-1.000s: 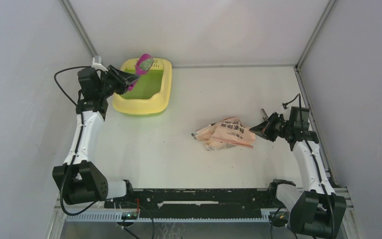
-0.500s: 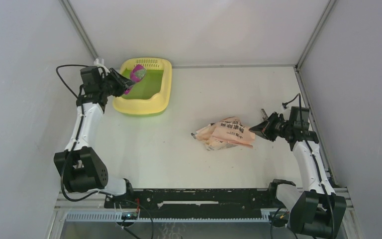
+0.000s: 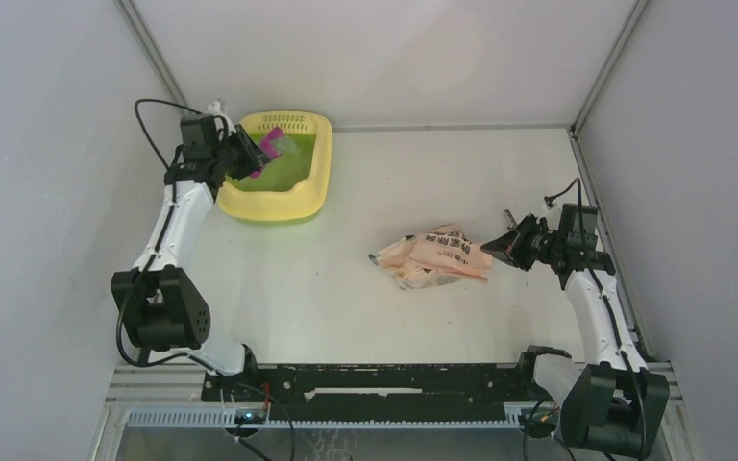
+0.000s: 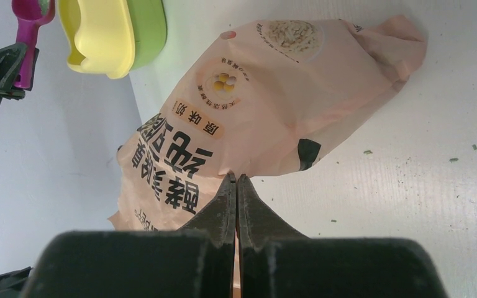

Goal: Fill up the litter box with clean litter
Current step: Pour the cat litter into the litter box.

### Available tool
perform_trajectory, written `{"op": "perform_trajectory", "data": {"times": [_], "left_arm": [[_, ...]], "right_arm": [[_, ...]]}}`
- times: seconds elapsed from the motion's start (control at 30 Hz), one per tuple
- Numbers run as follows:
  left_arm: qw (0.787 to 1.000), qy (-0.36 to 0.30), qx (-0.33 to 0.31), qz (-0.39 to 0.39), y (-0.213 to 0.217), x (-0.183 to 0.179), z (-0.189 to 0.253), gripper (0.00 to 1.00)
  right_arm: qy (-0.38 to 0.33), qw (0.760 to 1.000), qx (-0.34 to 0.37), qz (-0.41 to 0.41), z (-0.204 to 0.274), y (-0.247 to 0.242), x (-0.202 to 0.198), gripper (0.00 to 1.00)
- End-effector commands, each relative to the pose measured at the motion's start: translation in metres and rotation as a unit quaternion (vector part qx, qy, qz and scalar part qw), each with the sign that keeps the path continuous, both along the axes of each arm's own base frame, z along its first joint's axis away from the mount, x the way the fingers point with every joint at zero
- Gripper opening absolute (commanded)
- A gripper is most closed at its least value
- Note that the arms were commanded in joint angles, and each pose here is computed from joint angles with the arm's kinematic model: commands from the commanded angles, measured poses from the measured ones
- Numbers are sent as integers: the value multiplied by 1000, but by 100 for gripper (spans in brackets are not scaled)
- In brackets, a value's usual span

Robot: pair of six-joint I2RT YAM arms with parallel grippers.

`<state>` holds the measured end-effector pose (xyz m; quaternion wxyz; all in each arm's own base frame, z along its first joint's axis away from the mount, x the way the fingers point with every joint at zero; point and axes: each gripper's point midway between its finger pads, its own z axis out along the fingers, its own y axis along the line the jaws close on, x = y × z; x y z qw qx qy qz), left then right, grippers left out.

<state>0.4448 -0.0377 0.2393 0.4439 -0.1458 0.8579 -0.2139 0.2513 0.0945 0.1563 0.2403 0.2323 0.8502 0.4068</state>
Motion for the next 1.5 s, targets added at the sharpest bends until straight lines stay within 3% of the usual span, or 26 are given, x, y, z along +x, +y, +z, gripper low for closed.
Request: {"op": "perform_trajectory", "data": {"times": [0.0, 0.5, 1.07, 1.17, 1.23, 1.47], "left_arm": [[997, -24, 69, 22, 15, 8, 22, 0], [965, 63, 228, 111, 77, -29, 22, 0], [910, 92, 399, 66, 38, -21, 23, 0], [914, 84, 393, 58, 31, -21, 27, 0], [928, 67, 364, 44, 20, -23, 37, 0], [982, -38, 181, -44, -44, -73, 109, 0]], "right_arm": [[-21, 1000, 0, 6, 4, 1, 6, 0], [-18, 1000, 4, 12, 2, 5, 8, 0], [-18, 1000, 2, 14, 3, 6, 6, 0], [-19, 1000, 1, 14, 3, 6, 6, 0], [-19, 1000, 0, 15, 2, 6, 6, 0], [-18, 1000, 2, 11, 2, 6, 9, 0]]}}
